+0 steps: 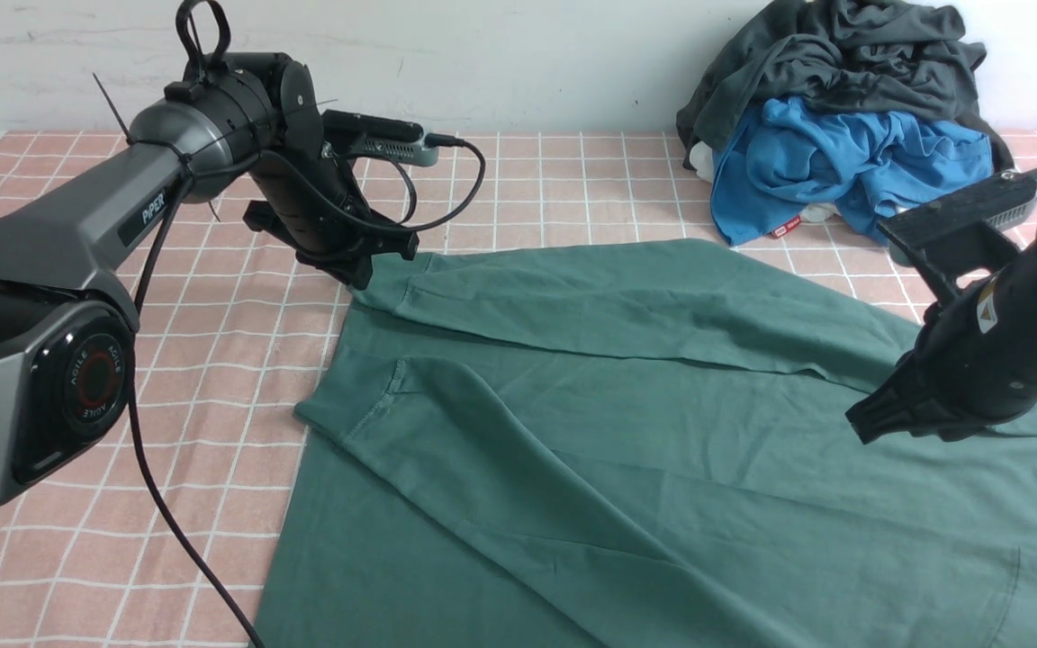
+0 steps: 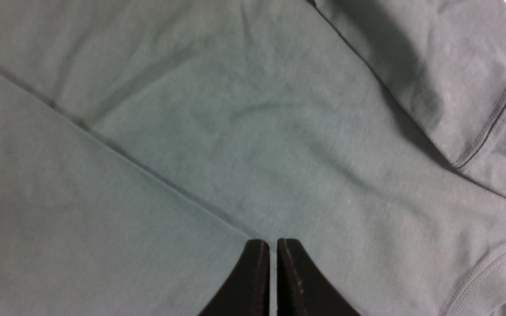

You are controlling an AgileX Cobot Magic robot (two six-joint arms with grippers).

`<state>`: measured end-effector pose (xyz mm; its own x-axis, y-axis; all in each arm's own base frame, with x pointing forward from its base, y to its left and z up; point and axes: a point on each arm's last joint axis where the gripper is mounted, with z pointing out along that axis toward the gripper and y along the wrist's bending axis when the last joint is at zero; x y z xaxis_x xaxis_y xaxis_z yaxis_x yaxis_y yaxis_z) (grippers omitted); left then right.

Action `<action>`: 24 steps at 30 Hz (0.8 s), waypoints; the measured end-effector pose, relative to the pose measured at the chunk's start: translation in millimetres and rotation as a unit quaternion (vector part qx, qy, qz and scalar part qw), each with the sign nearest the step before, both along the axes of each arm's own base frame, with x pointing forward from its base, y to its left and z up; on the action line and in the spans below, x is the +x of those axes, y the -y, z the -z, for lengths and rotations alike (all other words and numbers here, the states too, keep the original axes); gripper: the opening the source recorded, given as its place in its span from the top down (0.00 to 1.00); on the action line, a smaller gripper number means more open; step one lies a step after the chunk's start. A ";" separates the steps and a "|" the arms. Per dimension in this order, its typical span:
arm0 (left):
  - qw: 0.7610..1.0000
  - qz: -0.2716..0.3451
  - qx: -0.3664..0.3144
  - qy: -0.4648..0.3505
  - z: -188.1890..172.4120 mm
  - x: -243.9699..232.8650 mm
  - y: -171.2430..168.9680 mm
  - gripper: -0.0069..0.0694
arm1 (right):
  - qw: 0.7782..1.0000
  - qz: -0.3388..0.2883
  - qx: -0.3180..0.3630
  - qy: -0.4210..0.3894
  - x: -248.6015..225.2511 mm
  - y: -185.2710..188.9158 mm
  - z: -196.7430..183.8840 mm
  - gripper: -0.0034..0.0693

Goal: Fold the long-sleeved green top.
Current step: Use the left arm to clamp the cuff farthest from it, then use the left arm to drag and drop the cuff onto the cuff closest to the left arm

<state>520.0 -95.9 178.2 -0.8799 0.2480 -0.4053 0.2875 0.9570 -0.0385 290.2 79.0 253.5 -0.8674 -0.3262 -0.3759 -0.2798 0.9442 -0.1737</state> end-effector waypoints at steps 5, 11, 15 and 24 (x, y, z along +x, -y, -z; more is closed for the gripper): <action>1.000 0.005 -0.009 -0.002 -3.9 -1.5 1.7 0.89 | 1.000 -0.002 -0.001 0.000 0.0 0.0 0.0 0.92; 0.999 0.009 -0.051 -0.012 -45.9 -17.0 6.5 0.89 | 1.000 -0.010 -0.018 -0.001 -0.3 2.3 -0.6 0.92; 0.998 0.010 -0.068 -0.013 -82.5 -32.2 6.8 0.89 | 1.000 -0.010 -0.026 0.002 -5.5 5.5 -8.4 0.92; 0.996 -0.014 -0.089 0.004 -174.6 -122.9 -7.5 0.89 | 0.994 0.003 0.039 0.100 -48.9 15.4 -73.6 0.92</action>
<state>397.0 -88.4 352.8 -0.8822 0.1470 -0.4474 0.2617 0.9429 -0.2062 241.3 63.6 327.1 -0.7747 -0.2850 -0.5644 -0.2419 0.9583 -0.1520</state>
